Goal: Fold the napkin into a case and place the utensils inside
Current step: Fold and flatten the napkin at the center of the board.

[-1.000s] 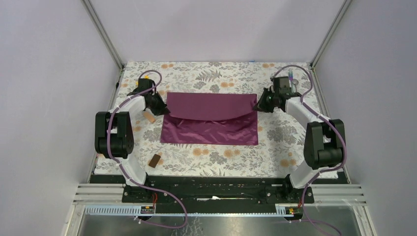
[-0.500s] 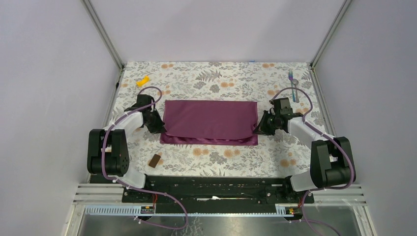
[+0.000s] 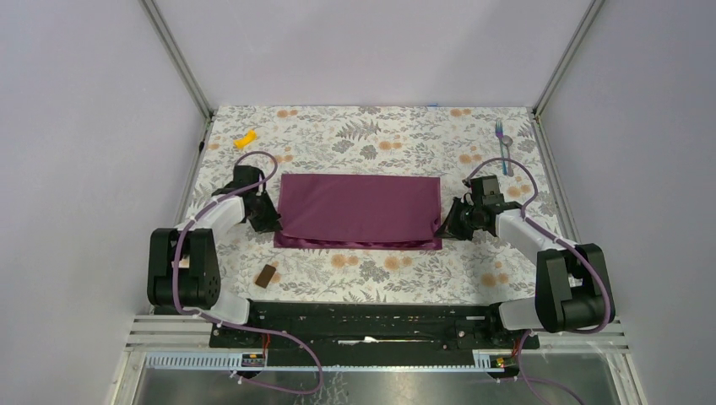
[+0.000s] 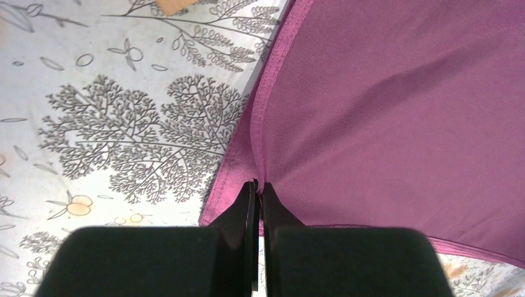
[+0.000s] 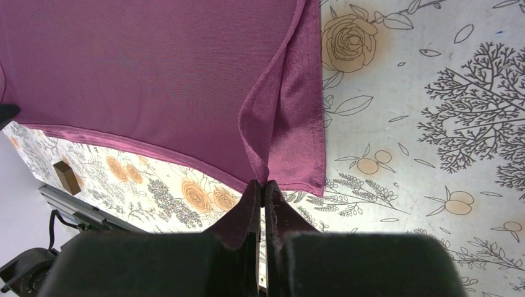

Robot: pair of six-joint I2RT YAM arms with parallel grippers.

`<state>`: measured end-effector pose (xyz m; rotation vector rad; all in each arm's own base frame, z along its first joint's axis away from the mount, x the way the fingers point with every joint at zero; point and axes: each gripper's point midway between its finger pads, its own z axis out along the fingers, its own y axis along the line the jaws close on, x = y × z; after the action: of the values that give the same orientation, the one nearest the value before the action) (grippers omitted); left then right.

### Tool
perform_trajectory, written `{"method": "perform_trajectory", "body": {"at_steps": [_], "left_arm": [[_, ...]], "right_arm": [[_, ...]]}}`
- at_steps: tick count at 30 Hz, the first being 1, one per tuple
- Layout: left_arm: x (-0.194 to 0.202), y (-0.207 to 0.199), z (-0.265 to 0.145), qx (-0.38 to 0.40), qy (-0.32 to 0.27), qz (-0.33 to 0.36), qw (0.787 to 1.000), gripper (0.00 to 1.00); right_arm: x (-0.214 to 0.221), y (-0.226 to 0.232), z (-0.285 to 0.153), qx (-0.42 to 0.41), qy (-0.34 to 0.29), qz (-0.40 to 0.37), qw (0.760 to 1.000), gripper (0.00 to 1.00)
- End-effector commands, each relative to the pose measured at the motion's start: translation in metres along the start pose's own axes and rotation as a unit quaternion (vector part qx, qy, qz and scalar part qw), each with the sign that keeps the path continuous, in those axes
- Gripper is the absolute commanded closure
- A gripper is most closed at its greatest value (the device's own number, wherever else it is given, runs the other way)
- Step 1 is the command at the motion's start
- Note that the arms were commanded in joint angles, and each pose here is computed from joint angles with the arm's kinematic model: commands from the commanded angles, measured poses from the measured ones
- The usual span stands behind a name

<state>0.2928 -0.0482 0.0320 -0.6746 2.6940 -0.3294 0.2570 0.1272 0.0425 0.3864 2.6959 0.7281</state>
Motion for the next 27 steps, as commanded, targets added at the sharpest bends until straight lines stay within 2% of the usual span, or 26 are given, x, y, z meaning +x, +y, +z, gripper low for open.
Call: {"method": "perform_trajectory", "body": {"at_steps": [1, 7, 17, 27], "left_arm": [[-0.004, 0.009, -0.007, -0.018, -0.026, -0.001, 1.000, 1.00], [0.010, 0.014, 0.006, -0.032, 0.007, -0.032, 0.999, 1.00], [0.016, 0.021, 0.014, -0.044, 0.016, -0.034, 0.998, 1.00], [0.037, 0.012, 0.038, -0.026, 0.061, -0.053, 0.996, 1.00]], "right_arm": [[-0.001, 0.009, -0.005, -0.018, -0.010, -0.011, 1.000, 1.00], [0.004, -0.001, 0.003, -0.003, -0.001, -0.006, 1.000, 1.00], [0.011, -0.012, 0.016, 0.013, 0.017, 0.010, 1.000, 1.00], [0.002, -0.053, 0.025, 0.119, 0.014, 0.059, 0.991, 1.00]]}}
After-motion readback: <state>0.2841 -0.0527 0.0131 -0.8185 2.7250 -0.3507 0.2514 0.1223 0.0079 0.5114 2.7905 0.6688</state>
